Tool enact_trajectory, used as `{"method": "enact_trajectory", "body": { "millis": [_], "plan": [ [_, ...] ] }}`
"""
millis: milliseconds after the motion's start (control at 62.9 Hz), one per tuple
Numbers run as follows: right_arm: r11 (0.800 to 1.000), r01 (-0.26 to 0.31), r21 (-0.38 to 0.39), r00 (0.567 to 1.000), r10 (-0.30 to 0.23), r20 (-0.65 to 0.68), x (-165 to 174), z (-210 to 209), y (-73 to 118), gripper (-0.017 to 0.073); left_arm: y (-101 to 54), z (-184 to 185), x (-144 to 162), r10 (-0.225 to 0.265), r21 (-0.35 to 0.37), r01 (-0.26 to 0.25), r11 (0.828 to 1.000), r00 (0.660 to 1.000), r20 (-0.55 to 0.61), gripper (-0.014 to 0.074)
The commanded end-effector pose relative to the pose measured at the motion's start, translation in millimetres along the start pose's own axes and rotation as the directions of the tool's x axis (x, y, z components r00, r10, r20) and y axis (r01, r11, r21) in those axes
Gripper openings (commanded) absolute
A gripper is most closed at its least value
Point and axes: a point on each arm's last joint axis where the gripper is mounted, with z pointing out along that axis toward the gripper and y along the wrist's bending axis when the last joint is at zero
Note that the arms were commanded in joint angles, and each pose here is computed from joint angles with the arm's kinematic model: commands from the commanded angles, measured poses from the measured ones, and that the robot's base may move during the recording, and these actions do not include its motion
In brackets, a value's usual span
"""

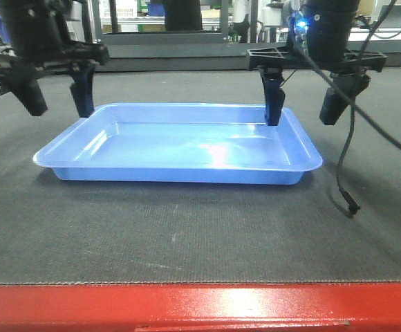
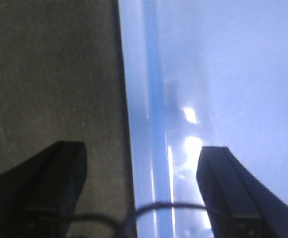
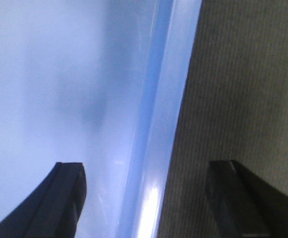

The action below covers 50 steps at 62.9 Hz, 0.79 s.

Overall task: Grab blue tray and place on right shelf
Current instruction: 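Lower both grippers onto opposite rims of the blue tray and close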

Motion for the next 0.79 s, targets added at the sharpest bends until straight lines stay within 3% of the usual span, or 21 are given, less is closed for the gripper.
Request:
{"method": "enact_trajectory", "body": {
  "millis": [0,445,604,715,779],
  "plan": [
    [0.999,-0.002,-0.034,0.992,0.006,0.127,-12.0,-30.0,1.4,0.0591,-1.7,-26.6,-11.4,-0.017,0.02,0.014,1.0,0.992,0.125,0.0382],
    [1.0,-0.003,-0.029,0.993,0.006,0.117,-14.9,-7.3,1.3,0.0575,-2.2,5.5,-12.2,-0.021,0.023,0.02,1.0,0.997,0.077,0.0379],
    [1.0,-0.004,-0.02,0.997,0.006,0.083,-13.1,2.6,0.5,0.0371,-2.1,8.8,-12.3,-0.022,0.023,0.02,1.0,0.997,0.074,0.0354],
    [1.0,-0.004,-0.02,0.997,0.006,0.082,-13.1,3.2,0.4,0.0164,-2.4,8.7,-13.5,-0.025,0.026,0.023,0.999,0.996,0.087,0.022],
    [1.0,-0.004,-0.02,0.997,0.006,0.083,-13.2,3.2,0.5,0.0061,-2.6,8.6,-13.9,-0.027,0.028,0.024,0.999,0.995,0.092,0.01]
  ]
}}
